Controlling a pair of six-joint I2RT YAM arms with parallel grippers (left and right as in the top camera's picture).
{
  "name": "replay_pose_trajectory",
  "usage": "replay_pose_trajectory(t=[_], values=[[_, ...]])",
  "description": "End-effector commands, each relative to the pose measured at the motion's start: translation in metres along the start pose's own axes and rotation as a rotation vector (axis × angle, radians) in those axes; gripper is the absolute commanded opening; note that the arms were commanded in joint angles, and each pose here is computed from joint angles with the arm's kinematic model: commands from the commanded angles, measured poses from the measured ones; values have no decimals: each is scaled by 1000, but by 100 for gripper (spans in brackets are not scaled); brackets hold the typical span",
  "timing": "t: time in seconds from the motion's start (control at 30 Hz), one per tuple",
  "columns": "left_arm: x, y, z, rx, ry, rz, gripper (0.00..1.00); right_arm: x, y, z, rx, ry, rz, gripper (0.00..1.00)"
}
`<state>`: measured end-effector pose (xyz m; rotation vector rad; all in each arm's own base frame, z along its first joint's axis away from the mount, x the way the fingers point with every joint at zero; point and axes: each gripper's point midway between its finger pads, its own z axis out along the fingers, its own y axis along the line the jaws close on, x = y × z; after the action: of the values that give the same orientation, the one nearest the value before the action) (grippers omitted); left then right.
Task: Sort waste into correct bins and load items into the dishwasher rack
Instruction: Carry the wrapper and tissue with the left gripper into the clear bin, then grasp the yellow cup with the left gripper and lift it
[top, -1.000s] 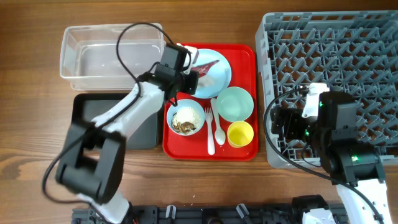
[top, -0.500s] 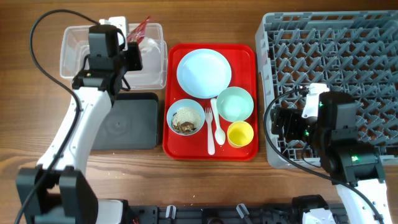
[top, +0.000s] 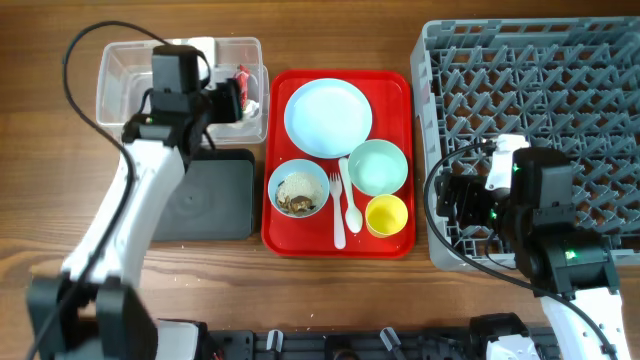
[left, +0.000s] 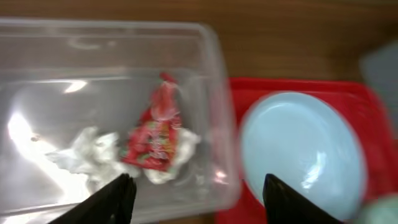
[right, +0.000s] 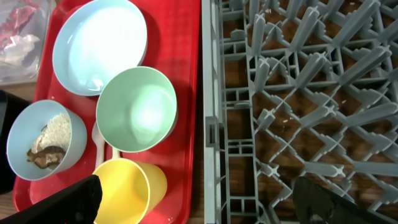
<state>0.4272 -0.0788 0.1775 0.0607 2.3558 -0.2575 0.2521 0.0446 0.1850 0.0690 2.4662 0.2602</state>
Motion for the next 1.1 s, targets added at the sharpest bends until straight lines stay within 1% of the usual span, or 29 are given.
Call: replay_pose_trajectory(t=[0.0, 0.03, 0.1, 0.2, 0.23, 0.3, 0.47, 0.53, 0.57, 0.6, 0.63, 0.67, 0.7, 0.73, 0.77, 0.9, 1.0, 1.07], values=[[24, -86, -23, 281, 88, 79, 68, -11, 2, -6, -7, -31, 12, 100], [49, -114, -25, 356, 178, 111, 68, -10, -2, -6, 17, -28, 17, 100], [74, -138, -25, 406, 260, 148, 66, -7, -13, -6, 77, -23, 60, 100], [110, -172, -26, 443, 376, 159, 67, 0, -34, -9, 198, -14, 142, 100], [127, -190, -27, 463, 423, 174, 67, 2, -39, -10, 226, -11, 164, 100], [150, -211, -27, 483, 480, 199, 67, 2, -39, -10, 225, -10, 172, 100], [196, -236, -22, 493, 585, 284, 63, 4, -39, -10, 228, -3, 171, 100], [213, -239, -15, 471, 633, 282, 63, 6, -39, -10, 230, 5, 171, 100], [221, -238, -10, 443, 654, 273, 61, 7, -40, -11, 231, 9, 171, 100], [229, -235, -3, 420, 672, 279, 56, 8, -40, -11, 232, 12, 171, 100], [236, -232, 3, 402, 693, 281, 39, 9, -40, -11, 233, 15, 170, 100], [238, -231, 5, 398, 699, 281, 27, 9, -40, -11, 233, 16, 171, 100], [239, -230, 7, 394, 703, 278, 19, 9, -40, -11, 234, 18, 170, 100], [238, -229, 7, 392, 702, 273, 9, 10, -40, -11, 234, 19, 171, 100], [234, -228, 7, 393, 694, 268, 4, 10, -40, -11, 235, 20, 170, 100], [205, -219, -8, 409, 642, 221, 4, 8, -47, -12, 276, 5, 170, 100], [159, -211, -34, 484, 543, 139, 4, 2, -44, -11, 255, -13, 171, 98], [121, -203, -50, 573, 453, 61, 4, -2, -28, -4, 163, -6, 172, 97]])
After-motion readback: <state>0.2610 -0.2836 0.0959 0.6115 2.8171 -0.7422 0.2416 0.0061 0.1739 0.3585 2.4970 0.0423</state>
